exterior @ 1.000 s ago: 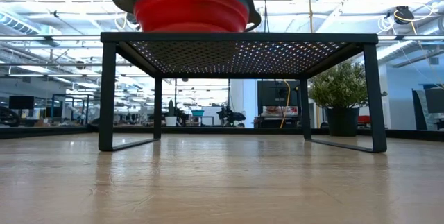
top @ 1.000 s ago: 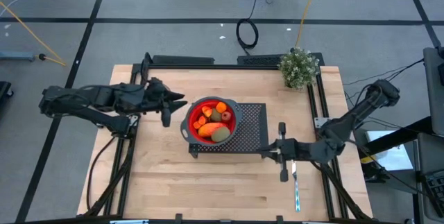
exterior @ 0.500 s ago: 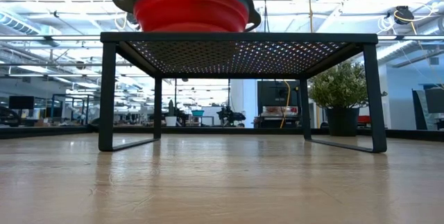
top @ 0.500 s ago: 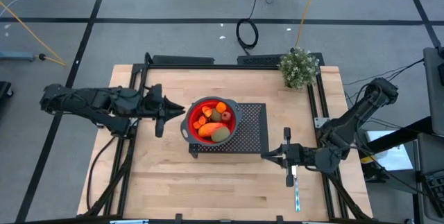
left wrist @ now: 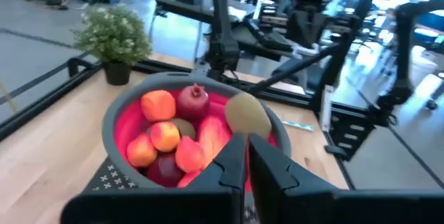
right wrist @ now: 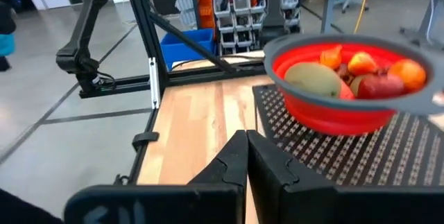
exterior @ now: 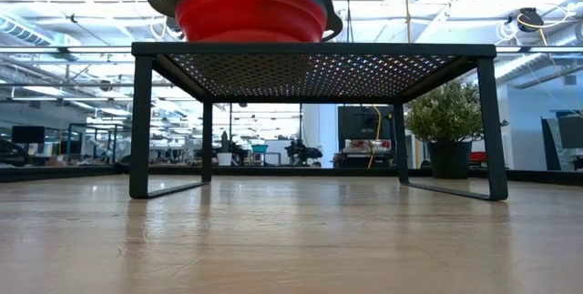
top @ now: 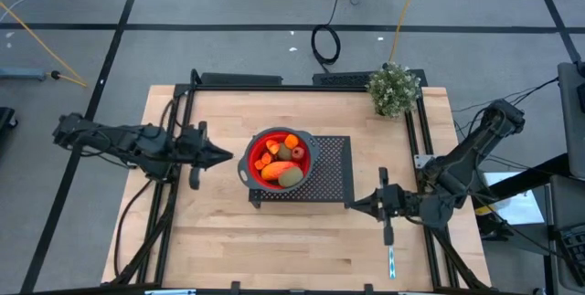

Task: Pick & Place Fruit
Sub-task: Put the blue and white patterned knife on the shelf

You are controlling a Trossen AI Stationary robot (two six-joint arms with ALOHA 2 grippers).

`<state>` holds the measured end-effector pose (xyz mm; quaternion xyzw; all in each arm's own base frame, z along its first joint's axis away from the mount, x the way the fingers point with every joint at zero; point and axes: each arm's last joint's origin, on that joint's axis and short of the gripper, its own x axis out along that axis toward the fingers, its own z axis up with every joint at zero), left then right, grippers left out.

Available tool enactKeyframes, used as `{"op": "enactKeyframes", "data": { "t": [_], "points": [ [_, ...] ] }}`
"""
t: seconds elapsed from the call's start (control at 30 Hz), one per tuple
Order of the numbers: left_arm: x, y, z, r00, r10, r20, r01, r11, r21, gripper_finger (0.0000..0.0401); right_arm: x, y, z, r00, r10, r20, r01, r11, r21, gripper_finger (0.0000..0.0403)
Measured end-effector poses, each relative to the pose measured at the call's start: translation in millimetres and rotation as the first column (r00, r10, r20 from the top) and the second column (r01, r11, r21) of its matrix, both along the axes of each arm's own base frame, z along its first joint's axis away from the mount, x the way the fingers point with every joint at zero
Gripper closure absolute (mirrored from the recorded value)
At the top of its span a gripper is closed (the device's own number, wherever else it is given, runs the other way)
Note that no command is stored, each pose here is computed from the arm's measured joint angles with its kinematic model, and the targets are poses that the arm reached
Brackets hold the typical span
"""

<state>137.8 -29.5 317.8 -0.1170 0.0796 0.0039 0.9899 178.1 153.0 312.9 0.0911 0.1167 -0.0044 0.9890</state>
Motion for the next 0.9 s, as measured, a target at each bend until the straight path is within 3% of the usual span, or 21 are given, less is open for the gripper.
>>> {"op": "enactKeyframes", "data": {
  "t": [0.27,0.43,0.7,0.9],
  "points": [
    [-25,6,-28,0.999,-0.022,0.038,0.022,1.0,0.008,0.0399,-9,1,-13,0.992,-0.028,-0.12,0.043,0.991,0.126,0.0403],
    [-36,9,-45,0.998,-0.023,0.057,0.023,1.0,0.003,0.0387,-15,-1,-24,0.964,0.013,-0.267,0.055,0.968,0.247,0.0403],
    [-48,12,-69,0.995,-0.039,0.087,0.04,0.999,-0.006,0.0399,-30,-8,-25,0.815,0.058,-0.576,0.215,0.894,0.394,0.0403],
    [-51,13,-85,0.995,-0.041,0.086,0.042,0.999,-0.011,0.0391,-36,-7,-30,0.691,0.136,-0.71,0.328,0.816,0.475,0.0403]
  ]
}}
